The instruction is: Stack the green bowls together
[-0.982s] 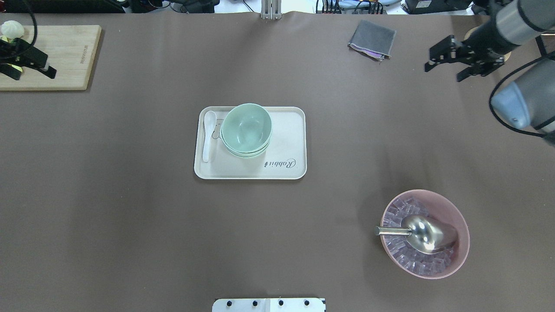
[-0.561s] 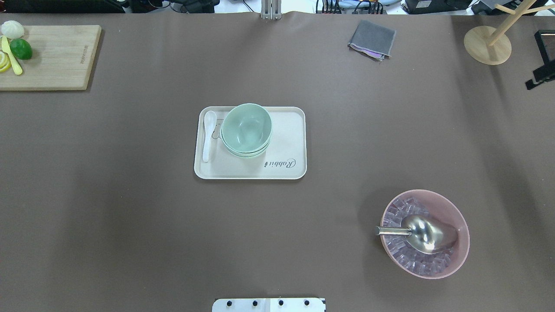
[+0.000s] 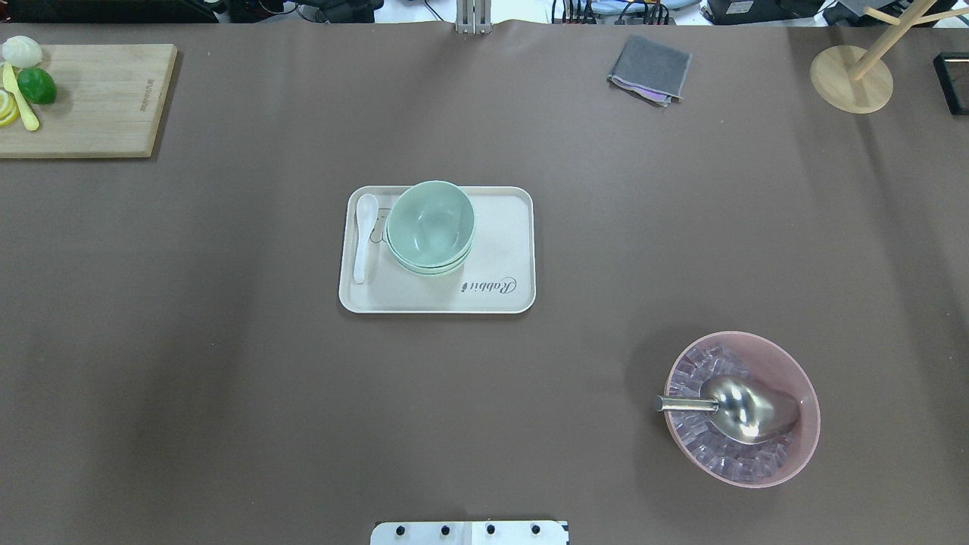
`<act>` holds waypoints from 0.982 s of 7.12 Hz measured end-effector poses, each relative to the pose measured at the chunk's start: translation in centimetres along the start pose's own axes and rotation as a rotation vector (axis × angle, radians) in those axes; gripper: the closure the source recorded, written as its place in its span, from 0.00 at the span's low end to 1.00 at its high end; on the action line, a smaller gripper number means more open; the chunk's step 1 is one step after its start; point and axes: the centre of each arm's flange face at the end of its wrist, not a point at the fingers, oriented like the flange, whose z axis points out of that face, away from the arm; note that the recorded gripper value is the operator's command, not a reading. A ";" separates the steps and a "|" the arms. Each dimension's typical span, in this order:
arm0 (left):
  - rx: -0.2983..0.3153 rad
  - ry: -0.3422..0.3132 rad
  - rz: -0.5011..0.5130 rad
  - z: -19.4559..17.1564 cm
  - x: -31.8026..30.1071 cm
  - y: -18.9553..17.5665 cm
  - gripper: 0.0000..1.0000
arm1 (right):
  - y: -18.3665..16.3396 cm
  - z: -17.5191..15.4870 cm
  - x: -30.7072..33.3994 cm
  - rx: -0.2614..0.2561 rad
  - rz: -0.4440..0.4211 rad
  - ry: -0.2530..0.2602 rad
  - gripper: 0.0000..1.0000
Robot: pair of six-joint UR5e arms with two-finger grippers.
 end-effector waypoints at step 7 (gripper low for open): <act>0.044 0.004 -0.043 -2.0 -1.7 0.7 0.01 | -0.8 -1.4 0.1 0.025 -0.035 0.033 0.00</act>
